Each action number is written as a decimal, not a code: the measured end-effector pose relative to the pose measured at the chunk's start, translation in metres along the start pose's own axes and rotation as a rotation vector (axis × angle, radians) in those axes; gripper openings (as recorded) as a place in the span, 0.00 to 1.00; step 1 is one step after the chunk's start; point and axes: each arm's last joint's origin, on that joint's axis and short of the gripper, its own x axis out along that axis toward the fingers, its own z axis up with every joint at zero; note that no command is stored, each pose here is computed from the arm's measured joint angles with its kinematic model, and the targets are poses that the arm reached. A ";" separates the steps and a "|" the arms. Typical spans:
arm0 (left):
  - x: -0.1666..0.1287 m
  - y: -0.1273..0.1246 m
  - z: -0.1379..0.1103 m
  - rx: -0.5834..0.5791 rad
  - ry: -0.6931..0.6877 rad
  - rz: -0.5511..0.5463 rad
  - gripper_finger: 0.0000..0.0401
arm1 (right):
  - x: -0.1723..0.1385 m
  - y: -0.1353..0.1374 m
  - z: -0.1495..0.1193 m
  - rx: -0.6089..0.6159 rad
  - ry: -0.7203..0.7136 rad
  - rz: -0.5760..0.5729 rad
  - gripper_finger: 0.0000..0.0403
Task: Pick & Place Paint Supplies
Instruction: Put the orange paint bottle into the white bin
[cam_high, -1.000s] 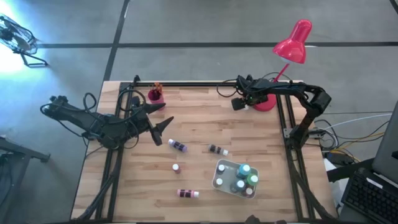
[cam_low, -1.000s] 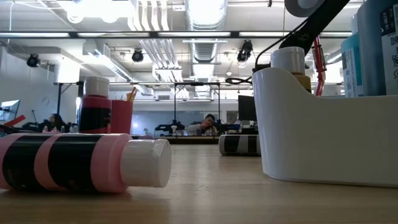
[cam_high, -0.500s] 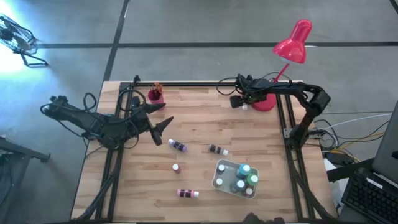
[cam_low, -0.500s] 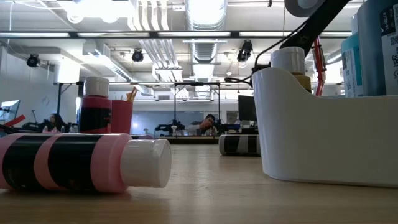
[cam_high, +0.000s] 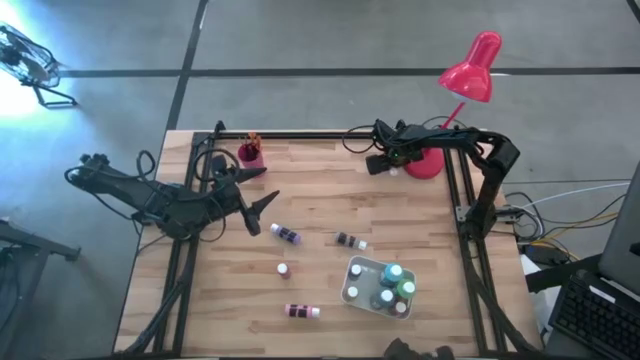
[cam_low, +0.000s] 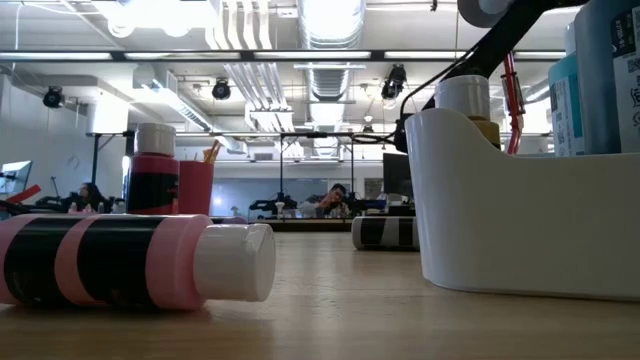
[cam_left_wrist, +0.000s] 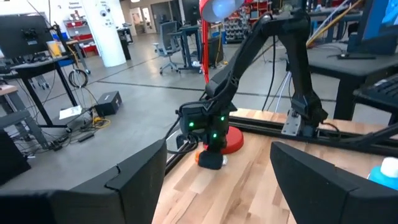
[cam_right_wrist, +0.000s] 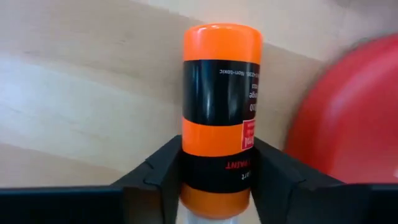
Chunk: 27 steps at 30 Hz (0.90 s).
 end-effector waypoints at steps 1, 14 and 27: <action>0.000 0.000 0.000 0.009 0.003 0.000 0.73 | -0.003 -0.001 -0.001 -0.010 0.008 -0.004 0.34; 0.000 0.000 -0.001 0.017 0.005 0.001 0.73 | -0.086 -0.006 -0.024 -0.252 0.041 0.078 0.30; 0.008 0.003 -0.001 0.148 0.046 -0.042 0.73 | -0.240 0.019 -0.106 -0.644 -0.081 0.580 0.30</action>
